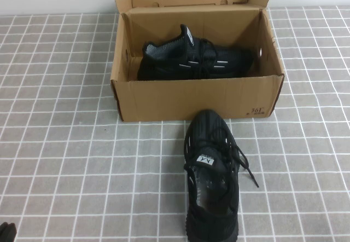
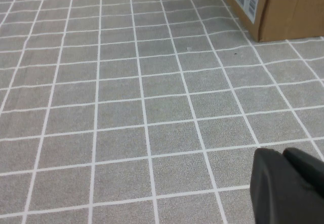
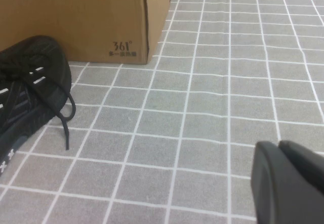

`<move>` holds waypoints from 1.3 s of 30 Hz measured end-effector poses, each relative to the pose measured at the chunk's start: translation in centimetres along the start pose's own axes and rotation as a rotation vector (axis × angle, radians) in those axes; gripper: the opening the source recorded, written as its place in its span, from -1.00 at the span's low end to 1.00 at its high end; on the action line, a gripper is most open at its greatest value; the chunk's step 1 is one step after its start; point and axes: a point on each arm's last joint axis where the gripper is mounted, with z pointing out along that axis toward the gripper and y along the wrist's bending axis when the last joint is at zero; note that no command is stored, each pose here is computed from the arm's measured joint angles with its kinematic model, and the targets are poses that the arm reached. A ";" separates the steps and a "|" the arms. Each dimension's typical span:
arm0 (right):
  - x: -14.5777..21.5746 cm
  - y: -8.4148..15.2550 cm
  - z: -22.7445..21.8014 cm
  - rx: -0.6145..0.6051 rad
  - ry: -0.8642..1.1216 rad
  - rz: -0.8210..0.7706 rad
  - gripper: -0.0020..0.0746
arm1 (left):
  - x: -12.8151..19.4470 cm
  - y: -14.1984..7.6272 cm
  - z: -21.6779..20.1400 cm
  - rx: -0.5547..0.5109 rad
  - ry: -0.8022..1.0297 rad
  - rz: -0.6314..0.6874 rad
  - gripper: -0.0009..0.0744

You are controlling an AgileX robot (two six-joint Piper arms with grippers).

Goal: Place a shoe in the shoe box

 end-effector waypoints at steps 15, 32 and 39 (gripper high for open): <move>0.0 0.1 0.0 -0.009 -0.001 0.026 -0.99 | 0.0 0.0 0.0 0.000 0.000 0.000 -0.98; -0.3 0.3 0.0 -0.029 -0.029 0.096 -0.99 | 0.0 0.0 0.0 0.000 0.000 0.000 -0.98; -2.2 0.4 -0.3 -0.121 -0.219 0.615 -0.99 | 0.0 0.0 0.0 0.000 0.000 0.000 -0.98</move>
